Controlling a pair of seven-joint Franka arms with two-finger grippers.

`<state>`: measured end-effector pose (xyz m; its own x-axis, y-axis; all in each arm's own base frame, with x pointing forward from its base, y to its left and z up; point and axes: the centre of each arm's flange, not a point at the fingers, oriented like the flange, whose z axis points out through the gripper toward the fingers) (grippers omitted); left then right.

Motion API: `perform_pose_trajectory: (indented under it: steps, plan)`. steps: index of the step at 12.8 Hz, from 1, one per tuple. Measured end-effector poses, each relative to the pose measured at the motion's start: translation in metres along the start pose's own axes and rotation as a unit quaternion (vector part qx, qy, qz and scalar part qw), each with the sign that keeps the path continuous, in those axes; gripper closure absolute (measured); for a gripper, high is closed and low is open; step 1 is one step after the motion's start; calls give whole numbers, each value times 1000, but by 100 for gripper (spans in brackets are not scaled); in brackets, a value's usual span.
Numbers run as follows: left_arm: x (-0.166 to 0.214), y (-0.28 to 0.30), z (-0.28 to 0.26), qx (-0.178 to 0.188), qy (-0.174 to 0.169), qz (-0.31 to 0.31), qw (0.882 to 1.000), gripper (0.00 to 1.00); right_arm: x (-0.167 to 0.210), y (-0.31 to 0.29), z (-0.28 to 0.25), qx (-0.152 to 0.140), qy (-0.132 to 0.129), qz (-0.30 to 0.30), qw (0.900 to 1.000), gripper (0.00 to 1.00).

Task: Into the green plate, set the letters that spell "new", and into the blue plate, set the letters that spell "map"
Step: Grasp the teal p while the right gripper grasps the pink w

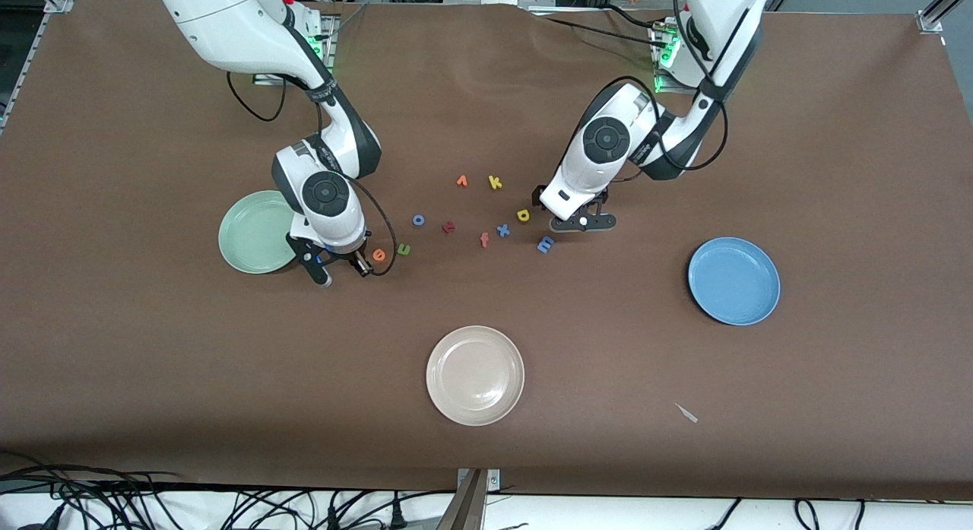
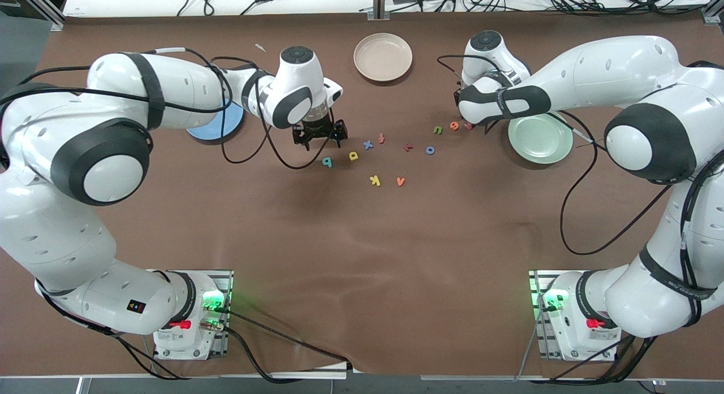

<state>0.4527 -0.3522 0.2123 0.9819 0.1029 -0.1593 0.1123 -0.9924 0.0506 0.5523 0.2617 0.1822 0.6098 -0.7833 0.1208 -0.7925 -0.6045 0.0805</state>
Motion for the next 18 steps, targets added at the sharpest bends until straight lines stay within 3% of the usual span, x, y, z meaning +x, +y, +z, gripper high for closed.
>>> perform_pose_trajectory:
  steps: [4, 5, 9, 18]
  plan:
    - [-6, 8, 41, 18, -2, 3, 1000, 3, -1, 2, 1, 6, 0, 2, 1000, 57]
    - [-5, 8, 44, 22, 0, 5, 1000, 4, -2, 3, 3, 8, -1, 2, 1000, 63]
    - [-3, 7, 44, 28, 2, 7, 1000, 22, -3, 4, 5, 13, -1, 3, 1000, 64]
    - [-7, 7, 44, 49, -12, 16, 999, 46, -1, 1, 0, 11, 0, 6, 1000, 61]
